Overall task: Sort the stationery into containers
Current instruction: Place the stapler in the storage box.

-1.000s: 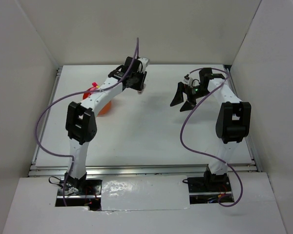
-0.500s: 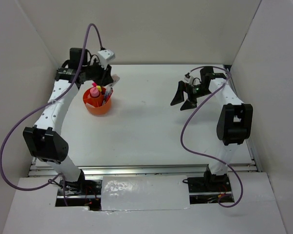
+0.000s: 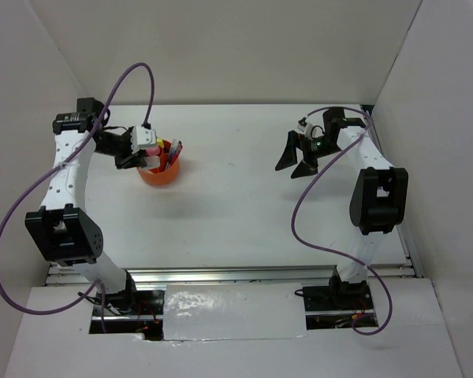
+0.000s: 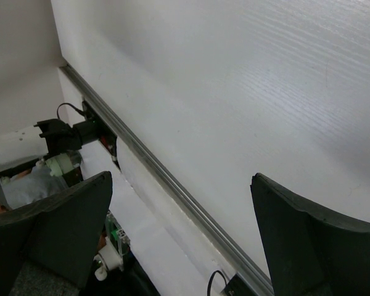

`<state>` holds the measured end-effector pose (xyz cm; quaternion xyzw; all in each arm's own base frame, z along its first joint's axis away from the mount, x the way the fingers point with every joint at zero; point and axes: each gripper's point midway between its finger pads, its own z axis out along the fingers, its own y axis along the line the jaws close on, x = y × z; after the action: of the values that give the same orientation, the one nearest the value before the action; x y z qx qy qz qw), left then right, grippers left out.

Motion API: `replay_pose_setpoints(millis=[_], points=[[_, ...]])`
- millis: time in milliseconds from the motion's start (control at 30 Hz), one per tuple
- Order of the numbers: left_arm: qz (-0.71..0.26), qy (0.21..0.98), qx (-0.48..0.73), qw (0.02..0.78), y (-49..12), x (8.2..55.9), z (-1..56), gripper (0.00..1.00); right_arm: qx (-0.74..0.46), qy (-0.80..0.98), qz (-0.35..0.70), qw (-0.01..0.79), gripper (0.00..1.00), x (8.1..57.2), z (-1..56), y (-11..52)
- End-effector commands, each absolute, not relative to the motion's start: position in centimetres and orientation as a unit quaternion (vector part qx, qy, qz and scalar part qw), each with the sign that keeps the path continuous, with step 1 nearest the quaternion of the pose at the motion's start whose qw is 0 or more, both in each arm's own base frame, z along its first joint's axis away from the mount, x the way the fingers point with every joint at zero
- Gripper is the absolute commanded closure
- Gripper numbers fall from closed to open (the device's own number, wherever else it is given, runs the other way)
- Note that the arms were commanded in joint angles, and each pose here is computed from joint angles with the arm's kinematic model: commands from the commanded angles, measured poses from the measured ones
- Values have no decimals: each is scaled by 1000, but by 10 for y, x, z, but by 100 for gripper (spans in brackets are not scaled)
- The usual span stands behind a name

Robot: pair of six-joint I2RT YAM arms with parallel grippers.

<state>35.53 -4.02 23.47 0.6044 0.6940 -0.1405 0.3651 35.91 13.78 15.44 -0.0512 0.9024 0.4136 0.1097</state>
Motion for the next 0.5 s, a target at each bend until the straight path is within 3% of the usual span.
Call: replay_pose_setpoints(millis=[0, 300, 467], points=[[-145, 643, 669, 343, -36, 343, 226, 100, -64, 898, 419, 121, 1, 357, 165, 141], [-31, 614, 722, 316, -9, 381, 203, 100, -64, 899, 417, 114, 1, 357, 160, 143], [-32, 610, 733, 298, -10, 391, 191, 100, -63, 900, 416, 112, 1, 358, 158, 142]])
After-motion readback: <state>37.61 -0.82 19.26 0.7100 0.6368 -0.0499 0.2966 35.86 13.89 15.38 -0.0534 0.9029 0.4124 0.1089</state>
